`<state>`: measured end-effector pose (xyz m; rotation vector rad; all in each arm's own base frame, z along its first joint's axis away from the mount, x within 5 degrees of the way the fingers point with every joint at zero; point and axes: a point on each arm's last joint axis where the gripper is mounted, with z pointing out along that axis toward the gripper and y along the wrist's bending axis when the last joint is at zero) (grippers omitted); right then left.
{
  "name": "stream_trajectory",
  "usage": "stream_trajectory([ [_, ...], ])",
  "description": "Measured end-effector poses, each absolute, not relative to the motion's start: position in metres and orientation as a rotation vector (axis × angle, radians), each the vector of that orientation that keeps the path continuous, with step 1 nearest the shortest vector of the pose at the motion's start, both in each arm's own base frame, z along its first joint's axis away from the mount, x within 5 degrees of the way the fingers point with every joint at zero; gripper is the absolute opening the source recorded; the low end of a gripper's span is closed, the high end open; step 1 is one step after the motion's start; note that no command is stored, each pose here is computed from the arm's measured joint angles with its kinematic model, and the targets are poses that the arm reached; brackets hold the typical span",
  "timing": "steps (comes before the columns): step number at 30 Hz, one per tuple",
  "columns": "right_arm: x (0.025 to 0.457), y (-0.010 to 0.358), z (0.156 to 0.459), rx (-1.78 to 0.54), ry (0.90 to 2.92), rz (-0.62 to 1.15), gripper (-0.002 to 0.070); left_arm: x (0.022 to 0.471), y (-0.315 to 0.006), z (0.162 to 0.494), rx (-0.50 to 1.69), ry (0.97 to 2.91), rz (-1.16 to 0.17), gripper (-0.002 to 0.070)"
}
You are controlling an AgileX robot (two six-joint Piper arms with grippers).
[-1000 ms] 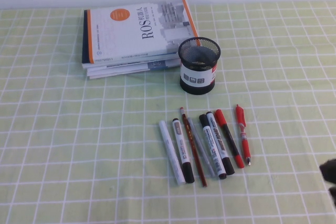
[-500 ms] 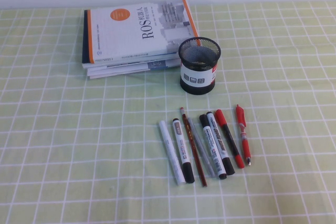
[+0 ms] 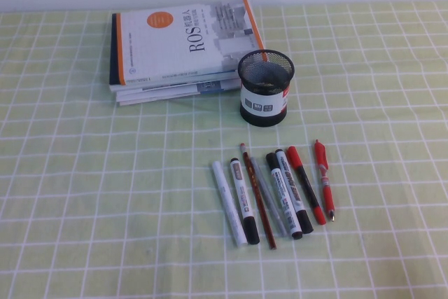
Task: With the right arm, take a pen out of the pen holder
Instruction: 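Take a marker out of the pen holder and lay it on the table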
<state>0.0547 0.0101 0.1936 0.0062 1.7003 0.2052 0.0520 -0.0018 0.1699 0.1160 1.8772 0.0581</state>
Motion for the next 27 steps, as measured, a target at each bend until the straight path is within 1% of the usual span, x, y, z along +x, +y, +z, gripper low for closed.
stream_trajectory([
  [4, 0.056, 0.009, 0.188, 0.007, 1.697, 0.190, -0.0013, 0.052, -0.002, 0.170, 0.116, 1.877, 0.058, -0.0006],
  [17, 0.056, 0.008, 0.189, -0.008, 1.677, 0.159, -0.0012, 0.052, -0.002, 0.170, 0.116, 1.877, 0.058, -0.0006],
  [27, 0.054, 0.006, 0.178, -0.017, 1.793, 0.120, -0.0013, 0.052, -0.002, 0.170, 0.116, 1.877, 0.058, -0.0006],
])
